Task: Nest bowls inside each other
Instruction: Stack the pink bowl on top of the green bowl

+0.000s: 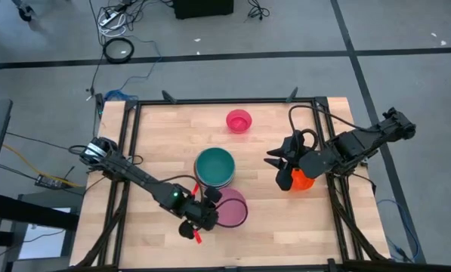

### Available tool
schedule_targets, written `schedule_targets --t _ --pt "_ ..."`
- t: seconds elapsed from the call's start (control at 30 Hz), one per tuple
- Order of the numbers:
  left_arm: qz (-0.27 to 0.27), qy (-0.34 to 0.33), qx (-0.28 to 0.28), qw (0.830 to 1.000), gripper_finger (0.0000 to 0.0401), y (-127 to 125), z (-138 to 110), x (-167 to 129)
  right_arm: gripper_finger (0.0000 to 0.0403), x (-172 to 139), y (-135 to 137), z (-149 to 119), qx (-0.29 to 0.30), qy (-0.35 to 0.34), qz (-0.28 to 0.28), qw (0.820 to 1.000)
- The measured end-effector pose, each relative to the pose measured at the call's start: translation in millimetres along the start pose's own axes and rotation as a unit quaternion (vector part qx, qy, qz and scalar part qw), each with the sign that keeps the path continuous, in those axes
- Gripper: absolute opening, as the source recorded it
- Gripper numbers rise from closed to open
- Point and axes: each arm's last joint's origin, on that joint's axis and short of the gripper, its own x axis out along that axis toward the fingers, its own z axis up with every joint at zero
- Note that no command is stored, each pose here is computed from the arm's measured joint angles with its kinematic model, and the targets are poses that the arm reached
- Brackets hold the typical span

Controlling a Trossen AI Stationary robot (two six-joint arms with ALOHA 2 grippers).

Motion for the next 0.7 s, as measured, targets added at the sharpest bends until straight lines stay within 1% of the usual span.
schedule_targets --t 0.13,0.2,0.3,0.43,0.7 --pt "-0.003 0.0 -0.001 1.0 0.0131 -0.6 0.1 4.1 0.011 -0.2 0.3 -0.2 0.001 0.0 0.001 1.0" --pt "-0.012 0.011 -0.001 1.0 0.0131 -2.4 -2.4 8.6 0.011 -0.5 0.5 -0.4 0.0 0.0 0.001 1.0" --pt "-0.028 0.007 -0.009 1.0 0.0131 -3.4 -2.1 13.0 0.011 -0.9 1.0 -0.7 0.001 0.0 0.003 1.0" --pt "-0.032 0.016 -0.011 0.999 0.0131 -5.2 -3.5 18.1 0.011 -0.9 0.9 -0.8 0.001 0.001 0.002 1.0" --pt "-0.028 0.007 -0.025 0.999 0.0131 -2.7 -2.6 22.0 0.011 -0.7 0.6 -1.2 0.0 0.003 0.0 1.0"
